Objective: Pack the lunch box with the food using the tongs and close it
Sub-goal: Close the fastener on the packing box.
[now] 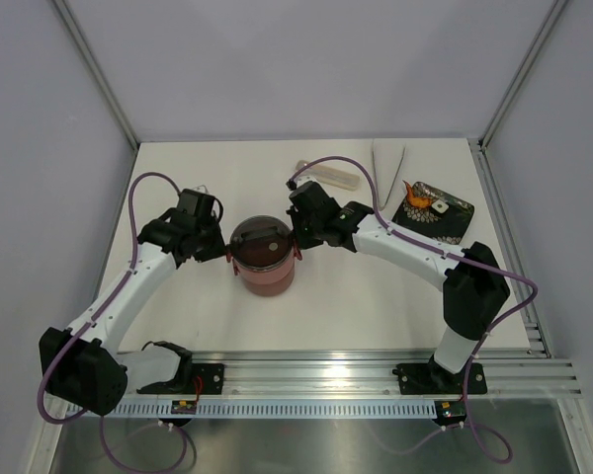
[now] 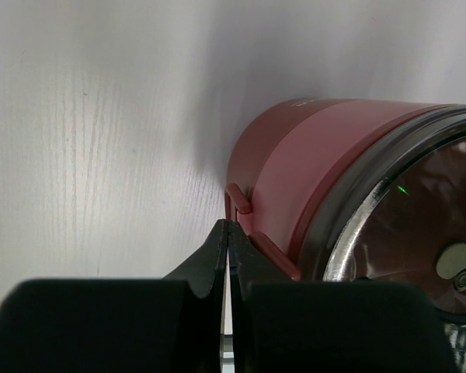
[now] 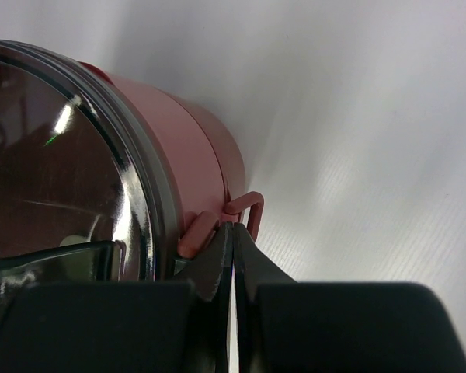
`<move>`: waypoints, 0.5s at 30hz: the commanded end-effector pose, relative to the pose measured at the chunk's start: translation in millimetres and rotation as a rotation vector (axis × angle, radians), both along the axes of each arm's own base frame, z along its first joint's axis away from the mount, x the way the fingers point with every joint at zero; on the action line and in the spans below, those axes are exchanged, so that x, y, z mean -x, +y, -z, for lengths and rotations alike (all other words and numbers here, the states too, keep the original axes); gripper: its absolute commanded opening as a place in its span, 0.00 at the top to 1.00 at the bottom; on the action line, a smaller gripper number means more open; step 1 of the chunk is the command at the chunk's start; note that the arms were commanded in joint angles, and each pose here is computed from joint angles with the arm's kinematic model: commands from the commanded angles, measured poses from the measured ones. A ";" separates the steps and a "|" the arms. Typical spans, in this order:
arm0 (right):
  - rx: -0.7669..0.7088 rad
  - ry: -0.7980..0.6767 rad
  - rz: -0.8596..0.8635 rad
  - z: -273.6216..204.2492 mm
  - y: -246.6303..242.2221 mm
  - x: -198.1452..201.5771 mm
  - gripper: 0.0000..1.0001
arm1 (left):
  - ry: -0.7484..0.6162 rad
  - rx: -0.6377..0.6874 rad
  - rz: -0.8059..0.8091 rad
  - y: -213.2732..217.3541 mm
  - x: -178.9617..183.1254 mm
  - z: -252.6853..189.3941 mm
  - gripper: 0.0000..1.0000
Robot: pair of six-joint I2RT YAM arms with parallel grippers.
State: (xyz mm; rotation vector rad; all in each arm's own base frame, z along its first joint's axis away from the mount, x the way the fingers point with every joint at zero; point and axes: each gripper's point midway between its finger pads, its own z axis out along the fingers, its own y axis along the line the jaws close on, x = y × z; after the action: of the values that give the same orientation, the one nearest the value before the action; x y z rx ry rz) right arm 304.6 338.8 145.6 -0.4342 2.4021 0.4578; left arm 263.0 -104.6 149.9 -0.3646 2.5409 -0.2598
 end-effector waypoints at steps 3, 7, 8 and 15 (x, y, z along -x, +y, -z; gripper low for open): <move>-0.088 -0.040 -0.060 -26.5 27.2 5.0 0.98 | -0.056 0.072 0.022 -19.8 -12.6 -9.4 1.00; -0.102 -0.038 -0.068 -28.2 30.2 6.5 0.98 | -0.046 0.099 0.029 -25.9 -13.4 -3.3 1.00; -0.102 -0.035 -0.071 -27.9 30.3 7.1 0.98 | -0.046 0.101 0.028 -26.8 -14.7 -2.1 1.00; -0.077 -0.041 -0.062 -25.3 26.7 6.9 0.98 | -0.028 0.064 0.009 -20.9 -16.0 4.6 1.00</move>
State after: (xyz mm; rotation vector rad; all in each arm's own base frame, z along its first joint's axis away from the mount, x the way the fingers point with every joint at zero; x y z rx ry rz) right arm 303.9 338.0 144.8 -0.4364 2.4059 0.4522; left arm 262.0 -105.4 131.9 -0.3753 2.5890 -0.2349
